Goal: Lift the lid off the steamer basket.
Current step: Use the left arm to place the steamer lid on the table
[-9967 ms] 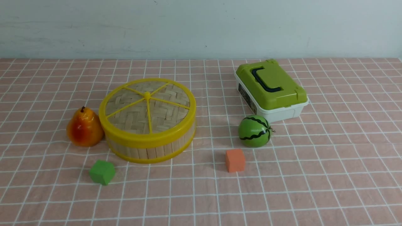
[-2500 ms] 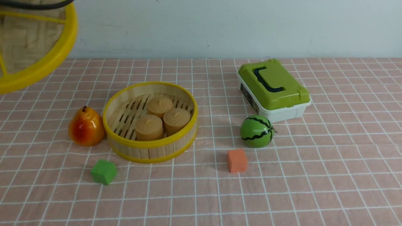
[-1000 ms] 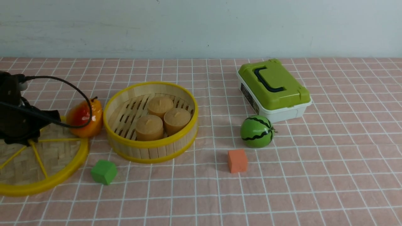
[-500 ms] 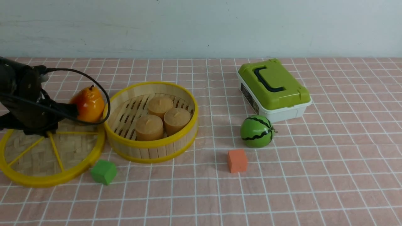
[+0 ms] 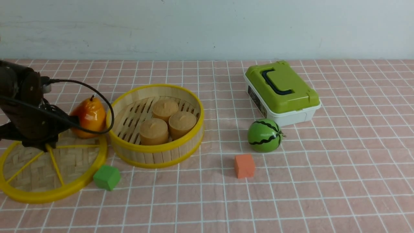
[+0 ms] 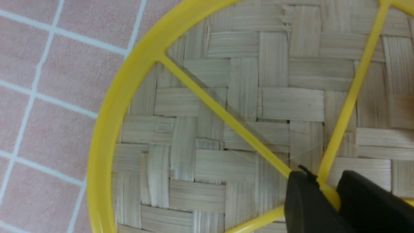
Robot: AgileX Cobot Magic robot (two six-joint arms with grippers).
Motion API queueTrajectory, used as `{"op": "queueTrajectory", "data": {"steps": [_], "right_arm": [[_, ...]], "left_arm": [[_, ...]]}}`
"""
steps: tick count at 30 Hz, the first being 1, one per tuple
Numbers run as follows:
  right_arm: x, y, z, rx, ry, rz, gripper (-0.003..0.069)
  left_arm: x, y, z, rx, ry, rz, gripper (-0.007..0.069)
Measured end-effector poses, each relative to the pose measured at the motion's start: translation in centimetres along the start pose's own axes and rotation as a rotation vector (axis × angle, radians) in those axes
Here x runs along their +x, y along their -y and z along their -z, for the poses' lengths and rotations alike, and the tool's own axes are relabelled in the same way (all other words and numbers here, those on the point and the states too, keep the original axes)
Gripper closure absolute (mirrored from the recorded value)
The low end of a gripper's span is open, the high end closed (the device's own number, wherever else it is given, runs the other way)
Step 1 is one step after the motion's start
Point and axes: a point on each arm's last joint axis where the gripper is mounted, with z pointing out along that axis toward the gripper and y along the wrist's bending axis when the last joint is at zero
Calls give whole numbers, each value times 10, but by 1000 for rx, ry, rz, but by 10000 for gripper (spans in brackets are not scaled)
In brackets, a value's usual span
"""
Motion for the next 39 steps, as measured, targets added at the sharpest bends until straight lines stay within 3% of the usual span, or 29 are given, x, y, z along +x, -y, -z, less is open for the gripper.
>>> {"op": "queueTrajectory", "data": {"steps": [7, 14, 18, 22, 25, 32, 39], "right_arm": [[0, 0, 0, 0, 0, 0, 418], [0, 0, 0, 0, 0, 0, 418], [0, 0, 0, 0, 0, 0, 418], [0, 0, 0, 0, 0, 0, 418], [0, 0, 0, 0, 0, 0, 418], [0, 0, 0, 0, 0, 0, 418], [0, 0, 0, 0, 0, 0, 418]], "left_arm": [[-6, 6, 0, 71, 60, 39, 519], [-6, 6, 0, 77, 64, 42, 516], [-7, 7, 0, 90, 82, 46, 428], [-8, 10, 0, 105, 97, 52, 286], [-7, 15, 1, 111, 98, 38, 238], [-5, 23, 2, 111, 104, -44, 251], [-7, 24, 5, 113, 100, 5, 260]]}}
